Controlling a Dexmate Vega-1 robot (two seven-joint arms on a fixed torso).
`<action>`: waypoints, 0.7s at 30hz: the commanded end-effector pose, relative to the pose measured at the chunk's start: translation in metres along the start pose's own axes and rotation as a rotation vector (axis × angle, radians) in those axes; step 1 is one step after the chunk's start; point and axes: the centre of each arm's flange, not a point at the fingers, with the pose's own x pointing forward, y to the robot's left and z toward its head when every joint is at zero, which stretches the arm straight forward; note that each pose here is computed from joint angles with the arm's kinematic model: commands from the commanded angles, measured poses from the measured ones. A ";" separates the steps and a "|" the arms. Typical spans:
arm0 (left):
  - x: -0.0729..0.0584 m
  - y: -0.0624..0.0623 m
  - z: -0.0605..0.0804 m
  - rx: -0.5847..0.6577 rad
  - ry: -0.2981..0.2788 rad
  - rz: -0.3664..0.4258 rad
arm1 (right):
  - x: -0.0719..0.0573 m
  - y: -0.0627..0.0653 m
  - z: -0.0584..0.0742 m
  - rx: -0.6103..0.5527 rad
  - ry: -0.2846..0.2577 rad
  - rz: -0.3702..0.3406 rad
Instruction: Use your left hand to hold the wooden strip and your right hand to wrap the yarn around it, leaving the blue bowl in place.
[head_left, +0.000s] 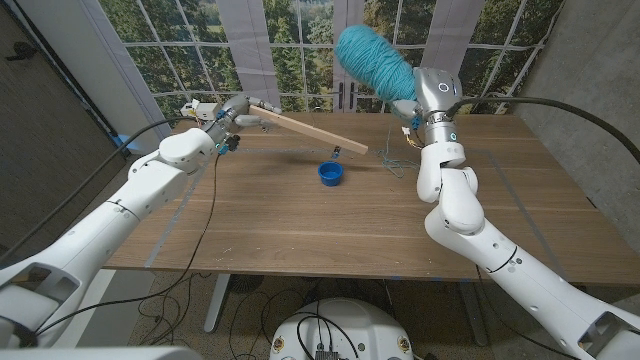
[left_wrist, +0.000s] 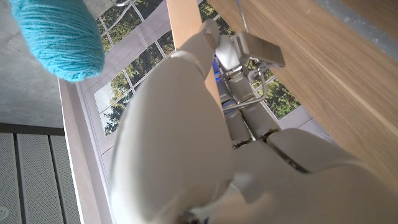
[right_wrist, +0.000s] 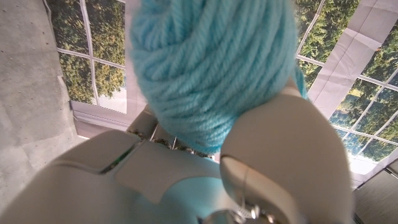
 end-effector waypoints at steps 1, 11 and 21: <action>-0.001 -0.004 -0.009 -0.101 -0.017 -0.033 | 0.011 -0.006 0.014 -0.008 -0.049 -0.024; 0.005 -0.012 -0.022 -0.238 -0.022 -0.057 | 0.015 -0.012 0.026 -0.009 -0.095 -0.042; 0.009 -0.023 -0.024 -0.349 -0.022 -0.031 | 0.012 -0.024 0.051 -0.026 -0.189 -0.084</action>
